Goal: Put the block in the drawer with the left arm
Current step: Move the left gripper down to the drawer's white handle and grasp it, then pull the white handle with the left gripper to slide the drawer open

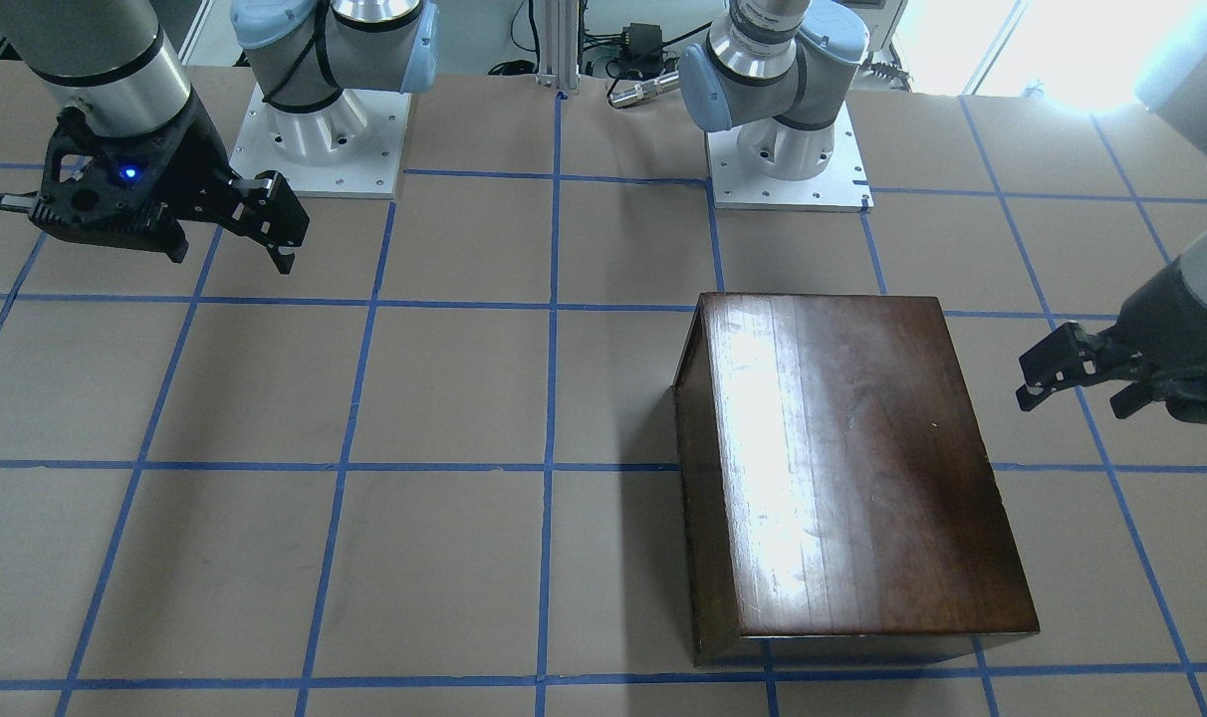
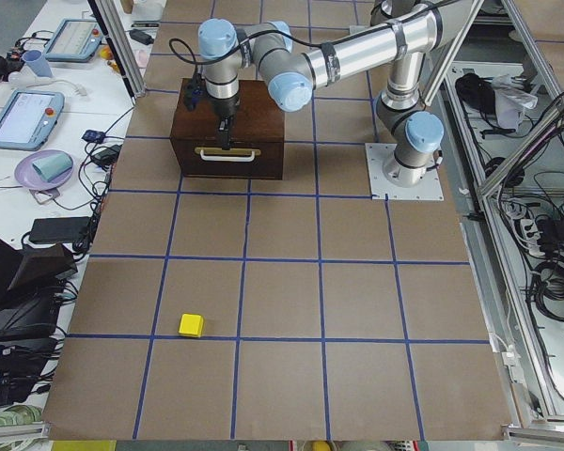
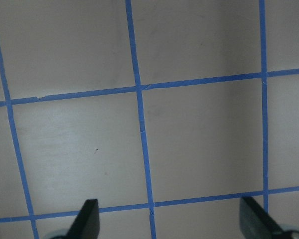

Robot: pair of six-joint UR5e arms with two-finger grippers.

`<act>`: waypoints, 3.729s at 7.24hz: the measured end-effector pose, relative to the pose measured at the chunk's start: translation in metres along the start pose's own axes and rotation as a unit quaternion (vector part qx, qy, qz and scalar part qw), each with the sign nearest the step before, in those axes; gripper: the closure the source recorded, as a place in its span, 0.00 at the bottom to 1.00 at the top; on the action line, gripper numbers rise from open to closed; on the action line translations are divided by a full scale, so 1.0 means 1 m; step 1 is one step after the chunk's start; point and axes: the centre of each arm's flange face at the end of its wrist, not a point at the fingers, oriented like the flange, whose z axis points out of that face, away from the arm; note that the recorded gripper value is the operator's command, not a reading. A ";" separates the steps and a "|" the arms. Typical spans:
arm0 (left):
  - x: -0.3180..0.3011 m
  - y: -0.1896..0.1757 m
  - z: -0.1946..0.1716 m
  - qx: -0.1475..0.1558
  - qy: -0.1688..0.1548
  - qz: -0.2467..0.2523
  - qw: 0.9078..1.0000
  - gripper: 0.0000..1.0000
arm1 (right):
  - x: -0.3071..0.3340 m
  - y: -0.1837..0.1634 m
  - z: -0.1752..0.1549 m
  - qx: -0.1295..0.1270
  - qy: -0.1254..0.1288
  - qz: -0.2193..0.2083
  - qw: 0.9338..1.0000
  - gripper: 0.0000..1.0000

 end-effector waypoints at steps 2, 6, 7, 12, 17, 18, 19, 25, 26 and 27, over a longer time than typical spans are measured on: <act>-0.043 -0.003 0.027 0.010 0.048 0.025 0.998 0.00 | 0.000 0.000 0.000 0.000 0.000 0.000 1.000 0.00; -0.074 -0.002 0.076 0.011 0.128 0.028 0.991 0.00 | 0.000 0.000 0.000 0.000 0.001 0.000 1.000 0.00; -0.075 -0.003 0.086 0.005 0.142 0.019 0.990 0.00 | 0.000 0.000 0.000 0.000 0.000 0.000 1.000 0.00; -0.066 0.001 0.118 -0.002 0.201 -0.035 0.979 0.00 | 0.000 0.000 0.000 0.000 0.000 0.000 1.000 0.00; -0.071 -0.001 0.145 -0.030 0.201 -0.070 0.977 0.01 | 0.000 0.000 0.000 0.000 0.000 0.000 1.000 0.00; -0.072 -0.001 0.149 -0.037 0.197 -0.072 0.977 0.02 | 0.000 0.000 0.000 0.000 0.000 0.000 1.000 0.00; -0.074 -0.001 0.151 -0.040 0.195 -0.073 0.977 0.02 | 0.000 0.000 0.000 0.000 0.000 0.000 1.000 0.00; -0.086 -0.001 0.140 -0.051 0.137 -0.061 0.987 0.11 | 0.000 0.000 0.000 0.000 0.000 0.000 1.000 0.00; -0.089 -0.002 0.137 -0.049 0.127 -0.059 0.989 0.11 | 0.000 0.000 0.000 0.000 0.000 0.000 1.000 0.00; -0.092 -0.003 0.132 -0.048 0.115 -0.057 0.991 0.11 | 0.000 0.000 0.000 0.000 0.000 0.000 1.000 0.00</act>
